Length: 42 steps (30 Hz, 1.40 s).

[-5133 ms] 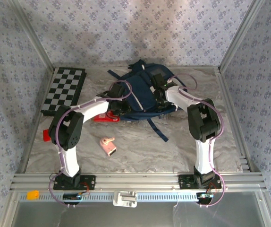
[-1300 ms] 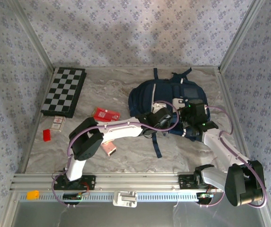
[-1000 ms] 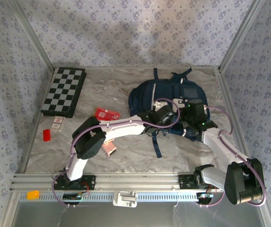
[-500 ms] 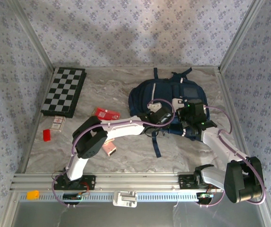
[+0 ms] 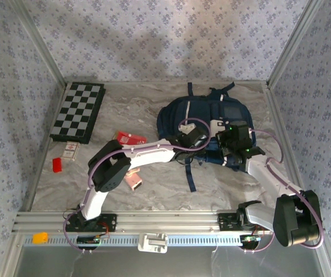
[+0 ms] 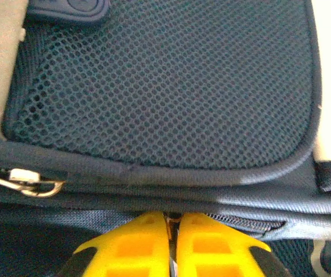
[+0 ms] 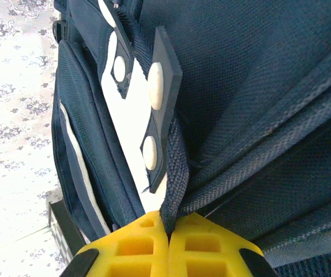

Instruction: Pack books, pencil case, and school supplies into a backpack

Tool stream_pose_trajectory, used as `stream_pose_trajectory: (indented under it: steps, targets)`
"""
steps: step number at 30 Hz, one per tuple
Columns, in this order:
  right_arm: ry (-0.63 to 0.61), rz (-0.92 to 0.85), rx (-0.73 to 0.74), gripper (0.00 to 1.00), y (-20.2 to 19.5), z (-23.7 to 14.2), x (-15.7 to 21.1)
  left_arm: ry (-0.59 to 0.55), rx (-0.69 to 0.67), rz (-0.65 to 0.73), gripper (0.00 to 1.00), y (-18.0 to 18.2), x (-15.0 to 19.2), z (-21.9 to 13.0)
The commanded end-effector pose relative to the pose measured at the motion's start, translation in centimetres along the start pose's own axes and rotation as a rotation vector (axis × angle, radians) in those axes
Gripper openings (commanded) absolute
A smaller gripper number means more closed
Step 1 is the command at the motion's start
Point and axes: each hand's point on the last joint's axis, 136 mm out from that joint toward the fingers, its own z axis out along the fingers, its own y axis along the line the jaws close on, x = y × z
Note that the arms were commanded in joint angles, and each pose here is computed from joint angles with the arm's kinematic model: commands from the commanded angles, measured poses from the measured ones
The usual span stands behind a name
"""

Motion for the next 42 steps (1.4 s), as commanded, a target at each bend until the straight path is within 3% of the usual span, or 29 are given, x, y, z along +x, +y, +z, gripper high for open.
stream_pose_trajectory:
  steps: [1, 8, 15, 19, 22, 29, 33, 37, 42]
  targets:
    - [-0.034, -0.033, -0.050, 0.00, 1.8, -0.4, -1.0, -0.092, 0.000, 0.035, 0.02, 0.4, -3.4, -3.3]
    - [-0.050, -0.072, -0.050, 0.00, 2.3, -0.8, -1.8, -0.011, -0.076, 0.141, 0.00, 3.5, -3.8, -5.6]
    - [-0.057, -0.086, -0.031, 0.00, 2.4, 0.0, -3.4, 0.083, -0.138, 0.396, 0.00, 6.1, -2.6, -6.4]
    - [-0.089, -0.148, -0.037, 0.00, 3.7, 0.6, -4.5, 0.127, -0.038, 0.416, 0.00, 4.8, -1.5, -6.8]
    - [-0.011, -0.190, -0.025, 0.00, 4.5, 1.9, -3.5, 0.139, 0.037, 0.374, 0.00, 2.8, -1.2, -6.2]
    - [0.053, -0.271, 0.011, 0.51, 2.7, -0.9, -0.8, 0.124, -0.003, 0.380, 0.00, 3.0, -2.0, -5.2]
    - [0.081, -0.226, 0.015, 0.69, -0.1, -2.7, 1.5, 0.134, 0.020, 0.388, 0.00, 2.7, -1.8, -4.9]
    - [0.136, -0.147, 0.000, 0.76, -2.1, -2.2, 4.4, 0.137, 0.027, 0.388, 0.00, 2.5, -1.8, -4.8]
    - [0.190, -0.130, -0.042, 0.72, -0.6, -0.4, 6.6, 0.135, 0.024, 0.393, 0.00, 2.5, -1.9, -5.0]
